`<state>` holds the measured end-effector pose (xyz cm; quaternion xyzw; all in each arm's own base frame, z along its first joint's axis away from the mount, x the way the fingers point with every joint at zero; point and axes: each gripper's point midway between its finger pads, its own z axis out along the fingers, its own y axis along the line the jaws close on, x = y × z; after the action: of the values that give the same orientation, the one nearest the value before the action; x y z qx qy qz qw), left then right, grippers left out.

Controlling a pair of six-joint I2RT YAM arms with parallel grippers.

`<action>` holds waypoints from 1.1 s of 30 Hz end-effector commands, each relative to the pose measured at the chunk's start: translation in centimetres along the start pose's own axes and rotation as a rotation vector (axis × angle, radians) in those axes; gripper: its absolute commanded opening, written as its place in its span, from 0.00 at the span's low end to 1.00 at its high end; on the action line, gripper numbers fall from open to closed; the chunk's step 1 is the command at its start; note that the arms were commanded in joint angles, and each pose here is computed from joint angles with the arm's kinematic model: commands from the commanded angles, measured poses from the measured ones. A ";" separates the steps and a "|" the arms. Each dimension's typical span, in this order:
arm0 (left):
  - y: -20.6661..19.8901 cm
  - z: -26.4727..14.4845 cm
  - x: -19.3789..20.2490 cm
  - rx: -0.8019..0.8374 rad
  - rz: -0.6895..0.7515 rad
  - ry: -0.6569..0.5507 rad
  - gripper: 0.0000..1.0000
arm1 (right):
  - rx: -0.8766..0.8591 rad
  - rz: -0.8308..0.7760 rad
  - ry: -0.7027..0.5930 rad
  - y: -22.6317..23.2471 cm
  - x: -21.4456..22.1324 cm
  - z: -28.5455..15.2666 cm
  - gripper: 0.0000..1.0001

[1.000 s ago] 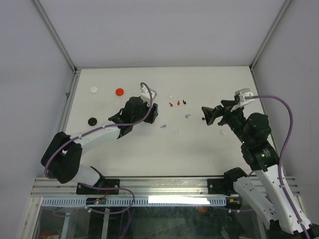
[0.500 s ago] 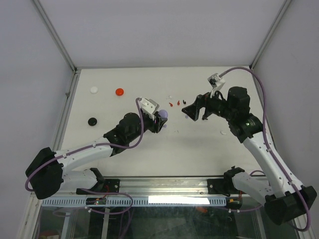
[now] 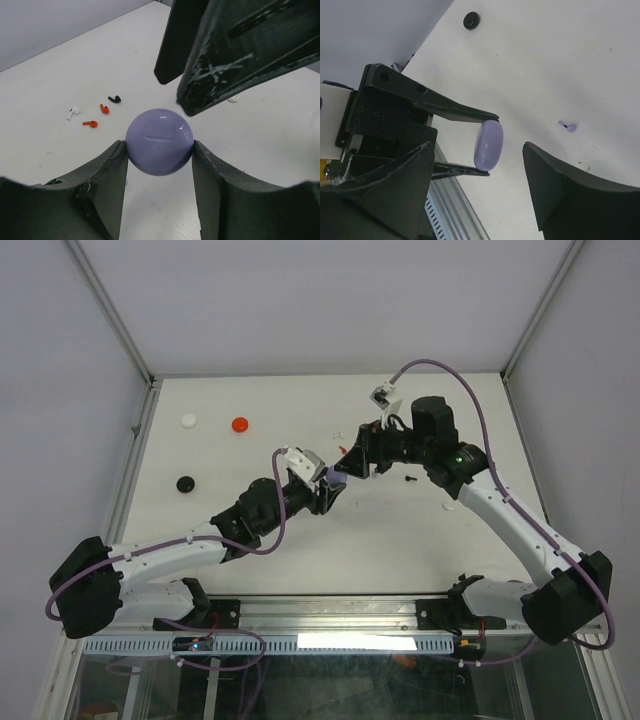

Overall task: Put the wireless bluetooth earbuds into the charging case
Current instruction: Pick up the charging case at the center of the board.

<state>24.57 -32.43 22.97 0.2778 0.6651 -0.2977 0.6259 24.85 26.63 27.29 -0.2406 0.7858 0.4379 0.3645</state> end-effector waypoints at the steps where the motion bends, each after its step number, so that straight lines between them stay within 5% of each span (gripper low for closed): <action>1: -0.4 -0.6 -3.3 0.000 -0.007 -0.123 0.29 | -0.008 0.029 0.019 0.9 -0.5 0.9 0.71; 23: -0.8 -0.5 -3.3 0.015 -0.004 -0.125 0.32 | 0.001 0.044 0.090 1.0 1.7 2.4 0.34; 33: -0.3 -1.8 -3.5 0.010 -0.008 -0.102 0.60 | -0.006 -0.062 0.092 1.5 0.5 1.5 0.08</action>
<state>24.19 -31.95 23.37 0.2719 0.6599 -0.2953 0.6352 23.73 28.36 23.90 -0.2456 0.8215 0.4154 0.3038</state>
